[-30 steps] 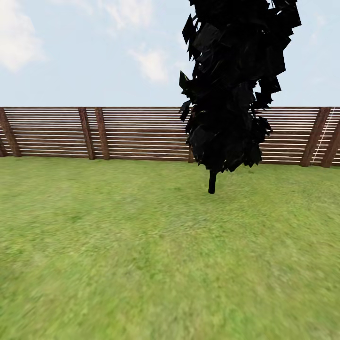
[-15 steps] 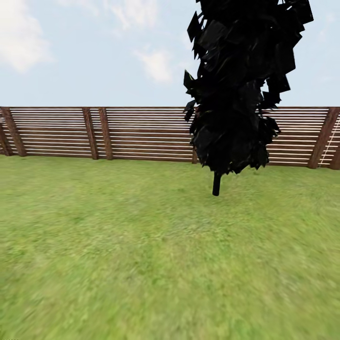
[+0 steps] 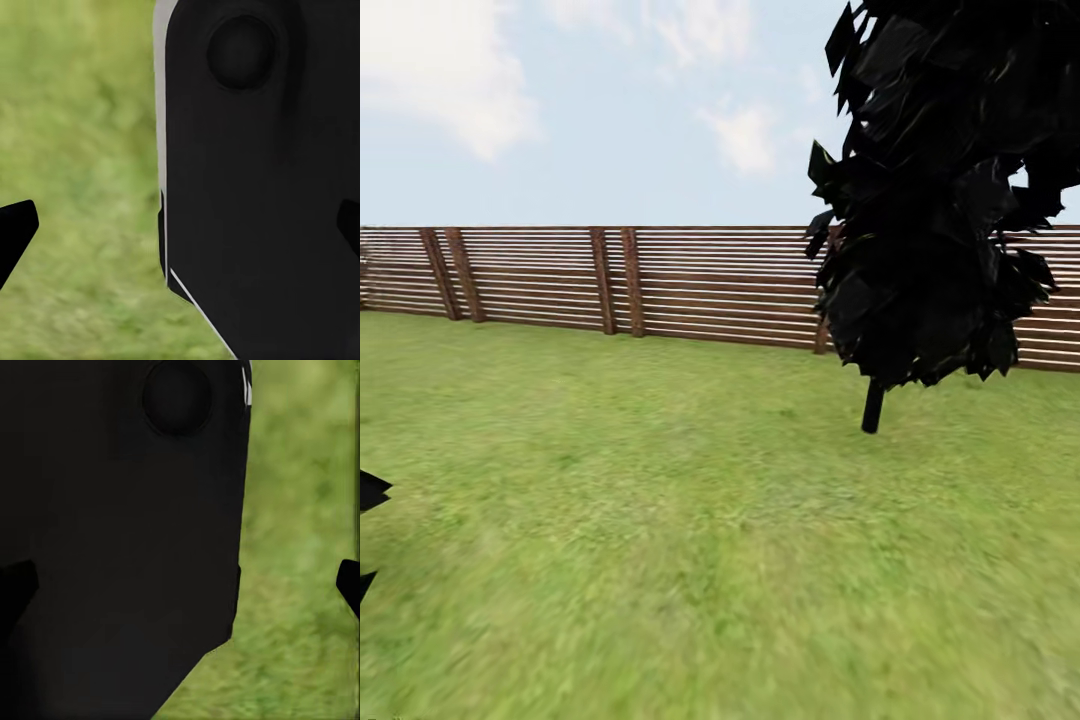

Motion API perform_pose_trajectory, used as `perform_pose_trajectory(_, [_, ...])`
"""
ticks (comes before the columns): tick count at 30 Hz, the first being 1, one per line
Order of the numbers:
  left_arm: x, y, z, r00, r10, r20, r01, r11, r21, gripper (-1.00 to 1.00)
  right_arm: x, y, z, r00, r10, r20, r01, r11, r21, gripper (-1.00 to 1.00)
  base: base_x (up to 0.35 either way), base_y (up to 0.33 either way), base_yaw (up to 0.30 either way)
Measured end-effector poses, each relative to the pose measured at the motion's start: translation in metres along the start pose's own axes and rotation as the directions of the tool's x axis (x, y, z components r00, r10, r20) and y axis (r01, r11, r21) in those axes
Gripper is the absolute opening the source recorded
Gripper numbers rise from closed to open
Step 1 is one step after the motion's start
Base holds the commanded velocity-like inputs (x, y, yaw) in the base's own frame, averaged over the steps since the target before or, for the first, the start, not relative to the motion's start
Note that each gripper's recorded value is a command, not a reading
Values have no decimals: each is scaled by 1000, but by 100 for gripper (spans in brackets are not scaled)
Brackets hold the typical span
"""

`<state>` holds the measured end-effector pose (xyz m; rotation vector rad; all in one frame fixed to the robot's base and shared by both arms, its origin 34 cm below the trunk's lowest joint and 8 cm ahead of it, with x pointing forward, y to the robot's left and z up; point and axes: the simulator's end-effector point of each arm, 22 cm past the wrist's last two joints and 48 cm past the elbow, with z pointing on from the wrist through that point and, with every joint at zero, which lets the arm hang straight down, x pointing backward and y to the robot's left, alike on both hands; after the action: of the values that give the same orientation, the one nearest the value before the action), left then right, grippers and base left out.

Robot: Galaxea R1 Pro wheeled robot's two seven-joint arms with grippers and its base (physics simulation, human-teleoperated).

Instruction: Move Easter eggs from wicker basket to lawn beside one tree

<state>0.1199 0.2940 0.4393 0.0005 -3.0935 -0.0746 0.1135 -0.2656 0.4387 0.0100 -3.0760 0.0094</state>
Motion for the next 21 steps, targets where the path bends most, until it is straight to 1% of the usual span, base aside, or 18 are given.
perform_pose_trajectory(21, [0,2,0,1000,0,1,0,1000,-2,100,-1,-1,0,1000,-2,3,2,1000,1,100,333,0,291])
